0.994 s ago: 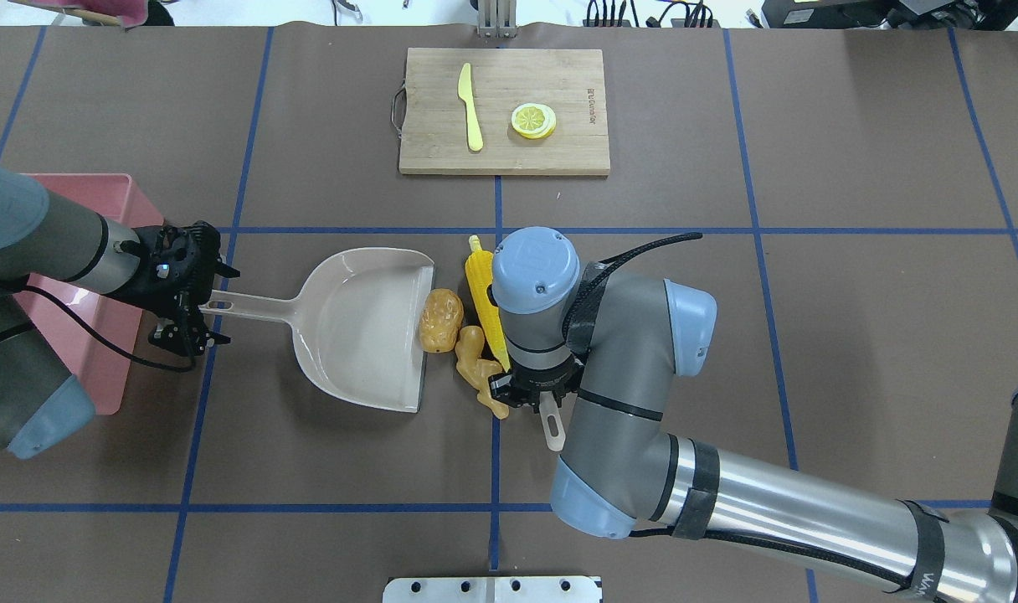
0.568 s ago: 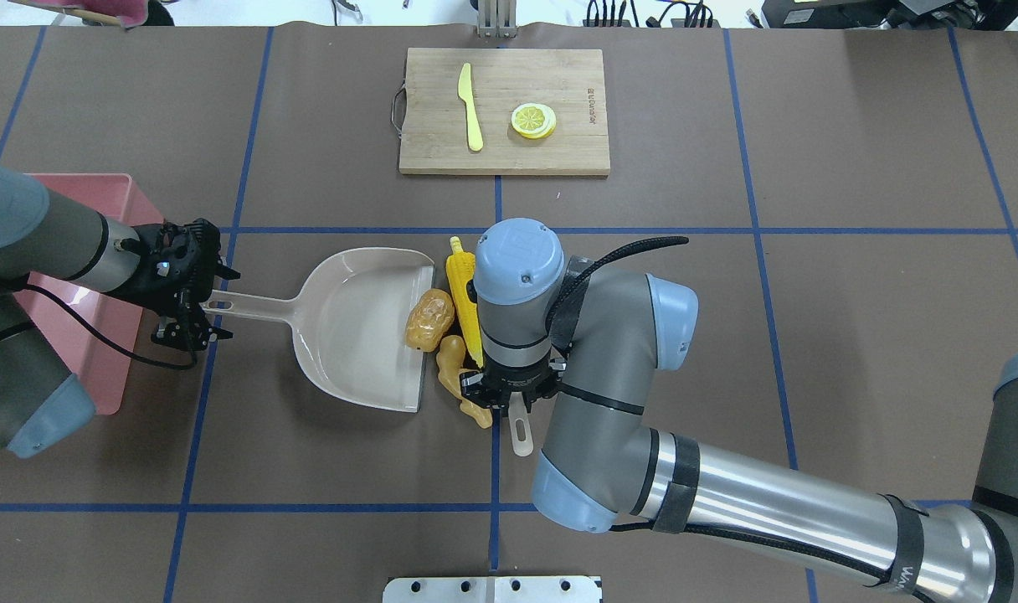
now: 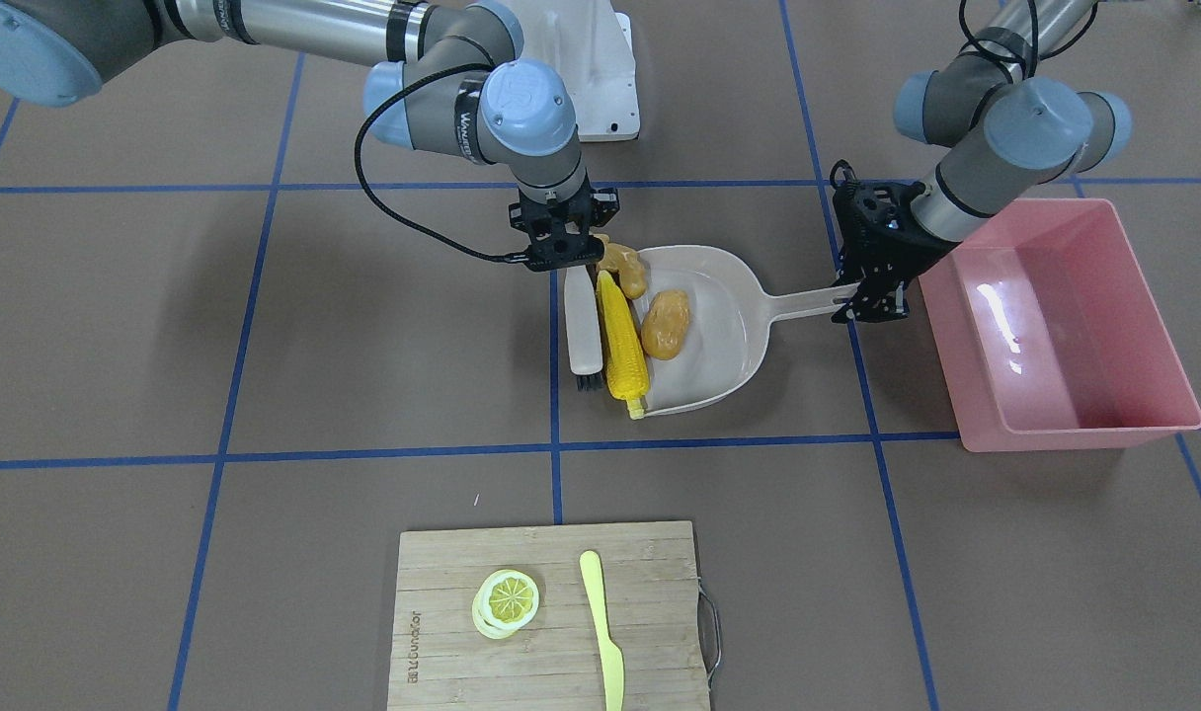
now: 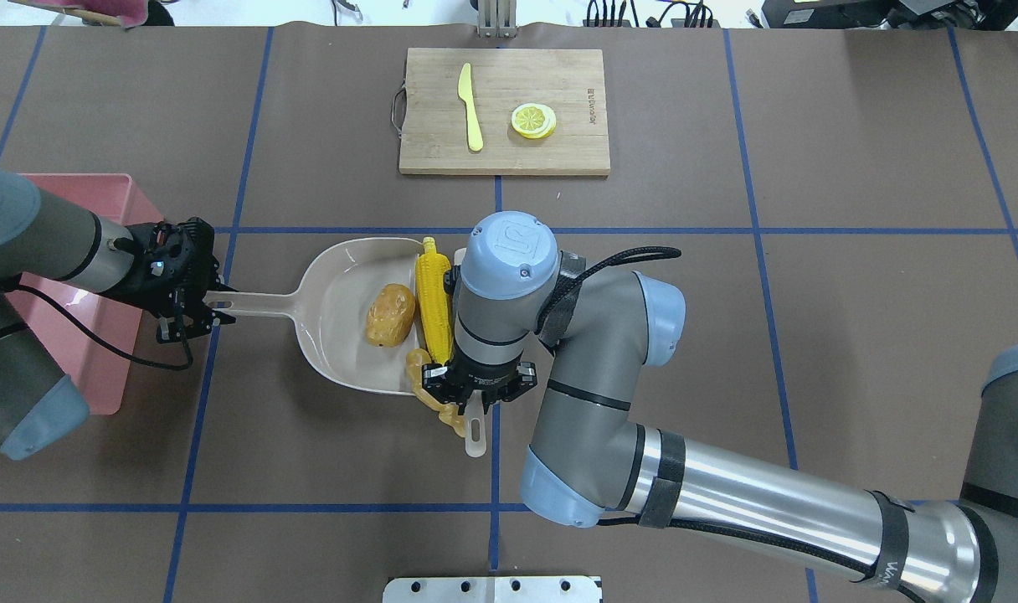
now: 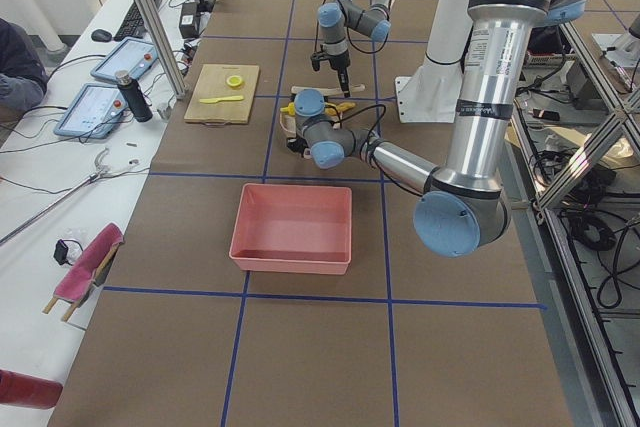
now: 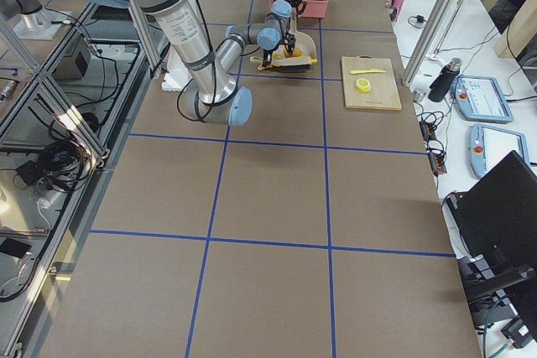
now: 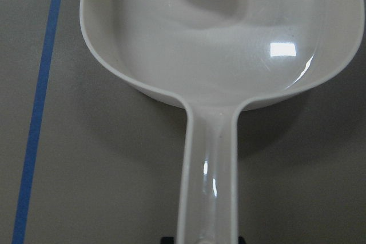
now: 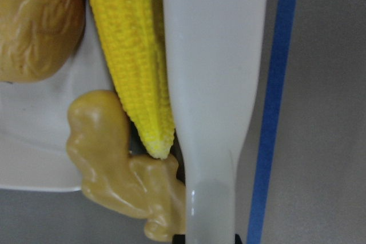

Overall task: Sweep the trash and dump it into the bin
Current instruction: 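Sweep the corn, ginger and potato into the dustpan with the right-held brush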

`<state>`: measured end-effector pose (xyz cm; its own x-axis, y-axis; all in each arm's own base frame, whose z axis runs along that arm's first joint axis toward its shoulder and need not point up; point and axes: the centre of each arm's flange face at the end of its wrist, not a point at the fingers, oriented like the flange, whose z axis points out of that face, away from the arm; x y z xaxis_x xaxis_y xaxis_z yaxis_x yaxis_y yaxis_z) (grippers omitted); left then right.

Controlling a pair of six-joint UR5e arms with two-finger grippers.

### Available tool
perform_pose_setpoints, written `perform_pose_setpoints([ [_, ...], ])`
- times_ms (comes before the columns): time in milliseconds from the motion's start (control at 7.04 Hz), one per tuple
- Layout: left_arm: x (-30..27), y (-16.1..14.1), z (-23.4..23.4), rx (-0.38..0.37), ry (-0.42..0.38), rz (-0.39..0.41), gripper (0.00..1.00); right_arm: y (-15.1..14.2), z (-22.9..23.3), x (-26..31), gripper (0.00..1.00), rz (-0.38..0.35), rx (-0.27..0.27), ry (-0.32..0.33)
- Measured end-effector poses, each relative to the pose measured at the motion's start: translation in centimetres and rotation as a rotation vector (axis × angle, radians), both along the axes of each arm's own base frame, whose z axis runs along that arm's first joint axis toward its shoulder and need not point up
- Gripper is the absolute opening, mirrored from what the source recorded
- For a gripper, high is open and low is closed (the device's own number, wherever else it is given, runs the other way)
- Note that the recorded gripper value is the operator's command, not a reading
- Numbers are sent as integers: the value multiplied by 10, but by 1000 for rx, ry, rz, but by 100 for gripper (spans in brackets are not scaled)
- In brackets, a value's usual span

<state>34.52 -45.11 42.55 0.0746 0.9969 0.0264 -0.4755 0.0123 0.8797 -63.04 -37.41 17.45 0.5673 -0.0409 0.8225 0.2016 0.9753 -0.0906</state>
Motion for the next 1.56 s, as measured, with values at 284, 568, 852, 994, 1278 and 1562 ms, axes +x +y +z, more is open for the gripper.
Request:
perform_pose_setpoints([
  [284,-1,1,-2,-22,5,-14,0,0,-13,-1,0,32,-16,-86],
  [568,-1,2,-2,-26,9,-14,0,3,-26,-1,0,60,-35,-171],
  [852,-1,2,-2,-26,9,-14,0,6,-38,-2,0,80,-52,-249],
  [994,-1,2,-1,-29,7,-14,0,7,-47,0,0,99,-70,-292],
  [1278,-1,3,-1,-32,7,-13,0,5,-60,5,0,135,-112,-346],
  [1562,1,2,-1,-33,7,-12,0,-16,-64,29,0,116,-161,-275],
])
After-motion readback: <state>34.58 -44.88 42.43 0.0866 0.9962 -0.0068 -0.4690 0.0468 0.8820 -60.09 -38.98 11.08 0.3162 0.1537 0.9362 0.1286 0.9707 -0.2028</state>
